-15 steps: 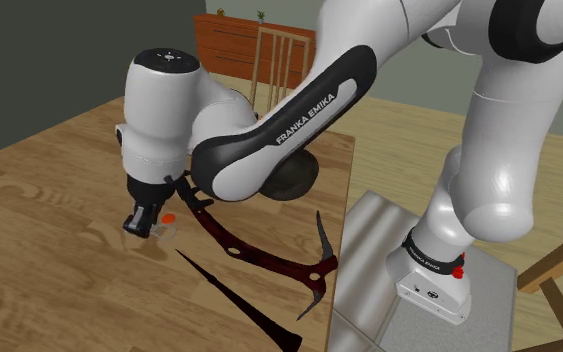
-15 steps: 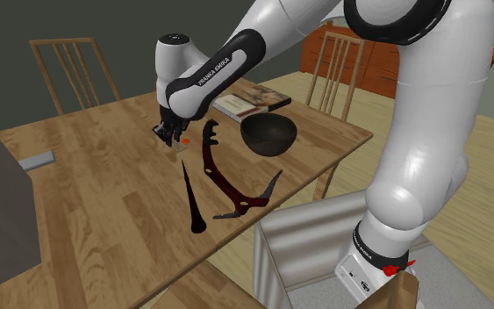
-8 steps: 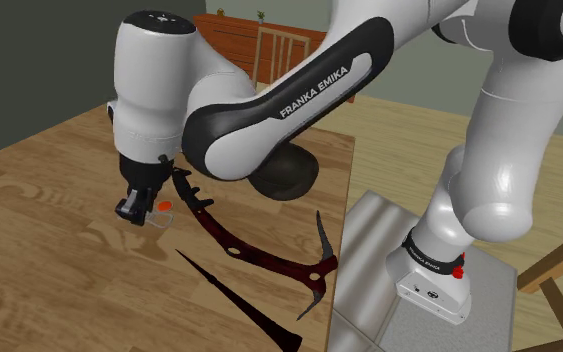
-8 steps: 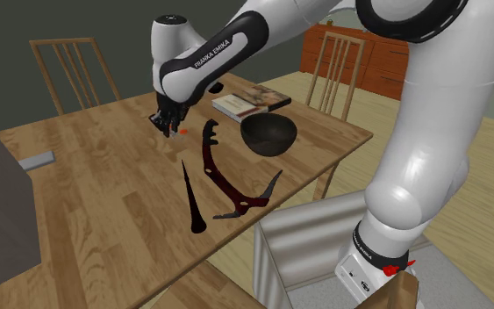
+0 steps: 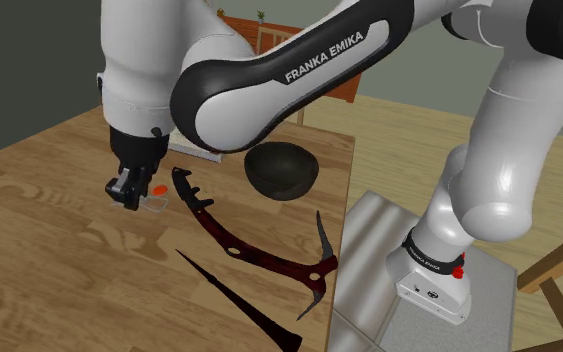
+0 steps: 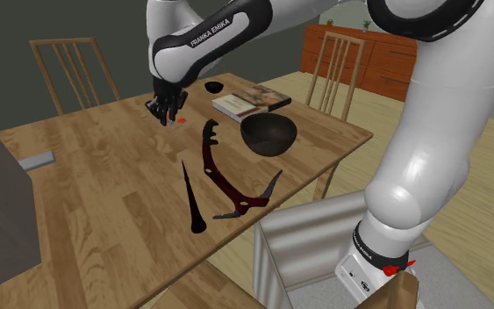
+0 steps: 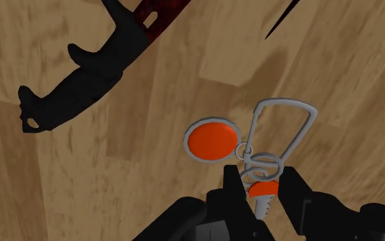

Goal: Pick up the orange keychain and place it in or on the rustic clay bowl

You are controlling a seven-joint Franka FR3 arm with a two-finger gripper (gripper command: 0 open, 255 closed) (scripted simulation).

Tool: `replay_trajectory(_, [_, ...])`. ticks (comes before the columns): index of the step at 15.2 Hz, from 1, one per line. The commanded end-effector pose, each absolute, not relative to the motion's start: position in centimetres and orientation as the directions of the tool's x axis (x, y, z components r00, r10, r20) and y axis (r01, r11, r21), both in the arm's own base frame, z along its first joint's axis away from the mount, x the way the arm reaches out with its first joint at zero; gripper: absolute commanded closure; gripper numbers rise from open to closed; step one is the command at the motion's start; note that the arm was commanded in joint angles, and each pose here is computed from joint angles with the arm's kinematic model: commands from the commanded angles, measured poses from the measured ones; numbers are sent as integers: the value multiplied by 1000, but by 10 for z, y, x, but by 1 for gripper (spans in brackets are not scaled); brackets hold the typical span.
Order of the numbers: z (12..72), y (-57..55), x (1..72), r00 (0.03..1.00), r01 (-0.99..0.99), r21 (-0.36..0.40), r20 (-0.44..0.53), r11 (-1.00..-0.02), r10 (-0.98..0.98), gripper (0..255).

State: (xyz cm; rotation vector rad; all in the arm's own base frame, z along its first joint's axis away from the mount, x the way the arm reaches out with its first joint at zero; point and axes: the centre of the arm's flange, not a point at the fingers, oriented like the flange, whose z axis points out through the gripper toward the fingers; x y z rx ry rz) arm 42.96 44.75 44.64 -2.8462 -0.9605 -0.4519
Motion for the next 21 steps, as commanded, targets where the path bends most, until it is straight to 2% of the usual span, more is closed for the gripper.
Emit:
replay_trajectory(1, [457, 447, 429, 757, 606, -3, 310, -795, 576, 255])
replay_trajectory(10, [504, 447, 429, 757, 606, -3, 310, -795, 576, 255])
replay_trajectory(21, [510, 310, 383, 757, 606, -3, 310, -795, 576, 255])
